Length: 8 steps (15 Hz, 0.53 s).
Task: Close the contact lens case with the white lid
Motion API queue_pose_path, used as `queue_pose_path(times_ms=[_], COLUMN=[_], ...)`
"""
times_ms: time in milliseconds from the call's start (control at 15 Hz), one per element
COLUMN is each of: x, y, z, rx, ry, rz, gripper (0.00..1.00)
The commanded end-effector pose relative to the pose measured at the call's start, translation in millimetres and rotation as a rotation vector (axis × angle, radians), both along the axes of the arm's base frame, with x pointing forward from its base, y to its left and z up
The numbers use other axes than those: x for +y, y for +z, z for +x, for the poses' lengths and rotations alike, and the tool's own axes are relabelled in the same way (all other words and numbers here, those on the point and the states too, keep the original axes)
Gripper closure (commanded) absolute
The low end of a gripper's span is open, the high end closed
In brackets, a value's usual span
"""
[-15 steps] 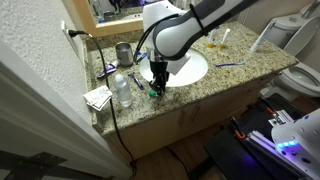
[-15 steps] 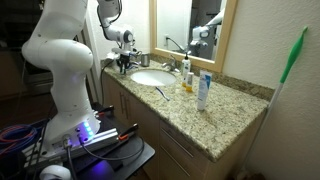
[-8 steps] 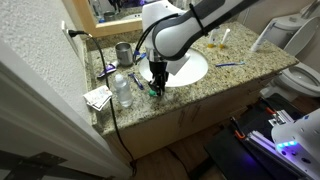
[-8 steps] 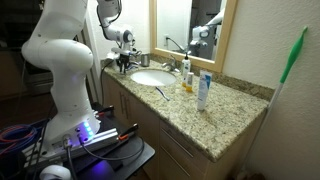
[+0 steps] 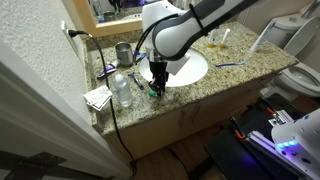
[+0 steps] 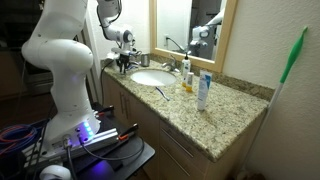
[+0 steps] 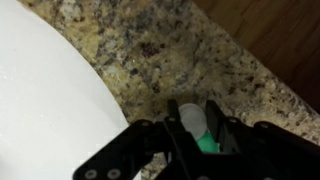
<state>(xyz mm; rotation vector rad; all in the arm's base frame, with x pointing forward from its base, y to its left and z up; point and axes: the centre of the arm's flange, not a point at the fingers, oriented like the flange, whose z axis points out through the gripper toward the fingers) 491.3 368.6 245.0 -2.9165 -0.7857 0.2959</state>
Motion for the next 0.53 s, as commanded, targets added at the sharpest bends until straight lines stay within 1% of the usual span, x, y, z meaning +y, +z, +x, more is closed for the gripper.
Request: queue_pose_path(times_ms=[0, 67, 267, 400, 467], x=[0, 0, 1, 1, 0], y=[-5, -5, -3, 2, 9], z=[1, 1, 0, -3, -7], rx=[0.023, 0.025, 0.015, 0.004, -0.011], ry=[-0.003, -0.001, 0.001, 0.003, 0.006], rz=[-0.001, -0.001, 0.003, 0.003, 0.002], gripper=[0.41, 0.36, 0.14, 0.02, 0.00])
